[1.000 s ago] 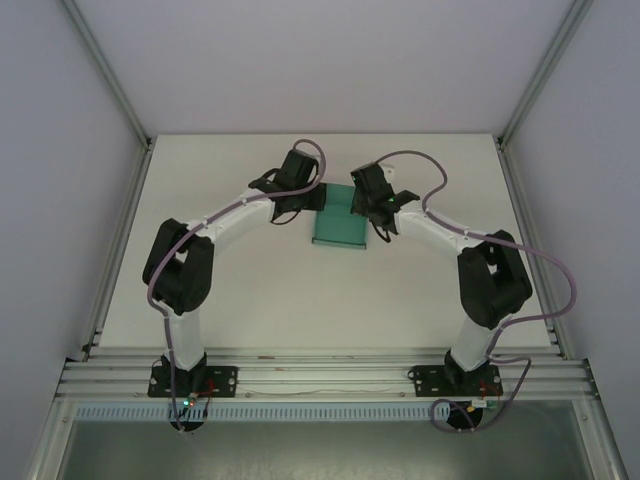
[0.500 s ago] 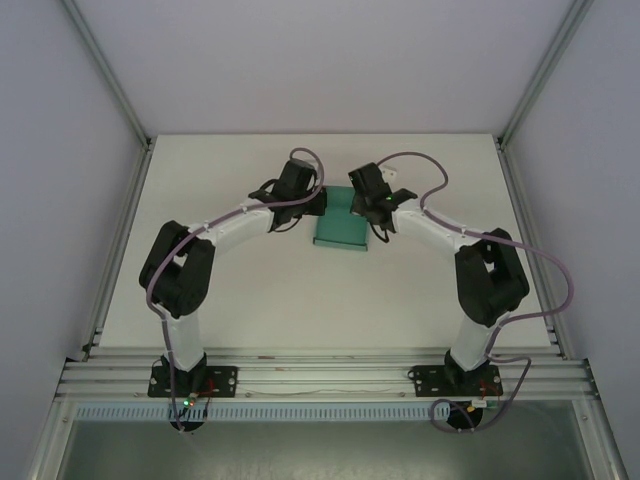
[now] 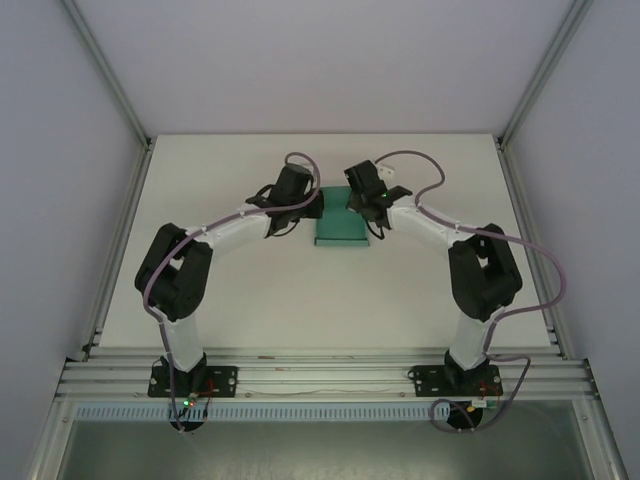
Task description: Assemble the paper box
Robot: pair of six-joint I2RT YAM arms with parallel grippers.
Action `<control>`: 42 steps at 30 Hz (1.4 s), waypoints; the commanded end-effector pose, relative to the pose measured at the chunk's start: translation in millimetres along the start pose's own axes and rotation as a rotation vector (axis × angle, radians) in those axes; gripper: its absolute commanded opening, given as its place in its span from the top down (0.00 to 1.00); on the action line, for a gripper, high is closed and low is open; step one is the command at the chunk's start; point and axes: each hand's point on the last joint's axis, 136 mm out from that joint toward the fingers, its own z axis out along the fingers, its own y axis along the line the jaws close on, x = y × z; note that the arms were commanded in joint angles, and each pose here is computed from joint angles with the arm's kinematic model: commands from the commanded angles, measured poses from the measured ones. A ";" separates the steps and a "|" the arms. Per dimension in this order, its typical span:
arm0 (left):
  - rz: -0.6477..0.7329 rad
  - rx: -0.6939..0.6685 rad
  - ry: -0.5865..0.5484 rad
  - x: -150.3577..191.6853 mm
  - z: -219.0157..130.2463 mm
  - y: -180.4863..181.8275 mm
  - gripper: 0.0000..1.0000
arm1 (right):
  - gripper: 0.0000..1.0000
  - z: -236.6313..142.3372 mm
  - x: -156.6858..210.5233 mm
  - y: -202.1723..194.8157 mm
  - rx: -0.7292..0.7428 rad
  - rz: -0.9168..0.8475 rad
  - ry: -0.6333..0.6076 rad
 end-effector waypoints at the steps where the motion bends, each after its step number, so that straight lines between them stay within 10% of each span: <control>1: -0.032 -0.010 0.126 48.6 -1.2 13.7 0.91 | 1.00 2.6 9.0 11.7 -0.093 0.008 -0.037; 29: -0.018 0.063 0.107 117.2 -14.7 6.9 0.90 | 1.00 -11.9 91.3 -5.8 -0.131 -0.311 -0.168; 38: -0.025 0.112 0.121 117.4 -31.3 -2.4 0.58 | 1.00 -8.7 110.2 -25.6 -0.079 -0.390 -0.145; 42: -0.033 0.137 0.096 107.9 -52.3 -8.9 0.15 | 1.00 -7.1 112.8 -27.4 -0.058 -0.414 -0.140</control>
